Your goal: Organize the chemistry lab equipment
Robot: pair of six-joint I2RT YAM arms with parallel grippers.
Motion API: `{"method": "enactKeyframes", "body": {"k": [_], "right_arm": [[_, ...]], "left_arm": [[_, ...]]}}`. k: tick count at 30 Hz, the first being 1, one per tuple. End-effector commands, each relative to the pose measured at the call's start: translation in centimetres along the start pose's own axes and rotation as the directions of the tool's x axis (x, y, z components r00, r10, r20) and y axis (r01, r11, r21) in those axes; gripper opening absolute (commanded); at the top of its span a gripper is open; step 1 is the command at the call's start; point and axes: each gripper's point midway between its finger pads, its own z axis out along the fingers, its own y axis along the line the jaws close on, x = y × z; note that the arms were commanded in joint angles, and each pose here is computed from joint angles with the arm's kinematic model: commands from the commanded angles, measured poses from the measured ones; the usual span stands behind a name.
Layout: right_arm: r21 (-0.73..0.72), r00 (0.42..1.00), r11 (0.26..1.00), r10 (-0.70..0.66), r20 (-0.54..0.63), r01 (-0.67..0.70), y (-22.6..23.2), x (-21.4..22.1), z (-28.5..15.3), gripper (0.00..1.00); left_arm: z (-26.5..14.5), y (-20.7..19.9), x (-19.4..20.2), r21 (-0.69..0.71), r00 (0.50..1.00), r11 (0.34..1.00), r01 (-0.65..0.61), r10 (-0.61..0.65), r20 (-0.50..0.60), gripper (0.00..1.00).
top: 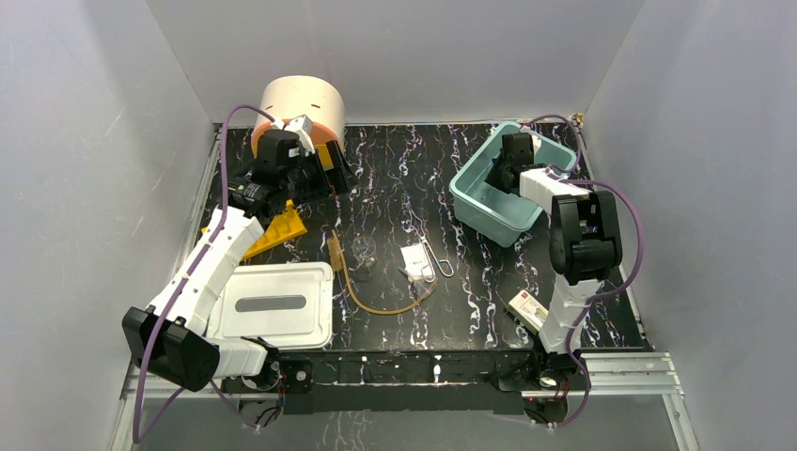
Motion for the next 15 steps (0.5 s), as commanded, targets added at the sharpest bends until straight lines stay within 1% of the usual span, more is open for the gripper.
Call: {"method": "enactKeyframes", "body": {"k": [1, 5, 9, 15], "right_arm": [[-0.011, 0.998, 0.999, 0.037, 0.047, -0.037, 1.1, -2.1, 0.3, 0.33], [-0.002, 0.998, 0.998, 0.060, 0.030, -0.060, 1.0, -1.5, 0.9, 0.36], [-0.009, 0.997, 0.998, 0.070, 0.022, -0.070, 1.2, -1.4, 1.0, 0.44], [-0.016, 0.997, 0.998, 0.064, 0.049, -0.064, 1.8, -3.1, 0.0, 0.49]], "left_arm": [[-0.4, -0.2, -0.4, 0.004, 1.000, 1.000, -0.007, 0.007, 0.010, 0.98], [-0.5, -0.2, -0.4, 0.003, 1.000, 1.000, -0.009, 0.009, 0.010, 0.98], [-0.6, -0.3, -0.5, 0.007, 1.000, 1.000, -0.015, 0.015, 0.015, 0.98], [-0.6, -0.4, -0.5, 0.013, 1.000, 1.000, -0.024, 0.024, 0.012, 0.98]]}}
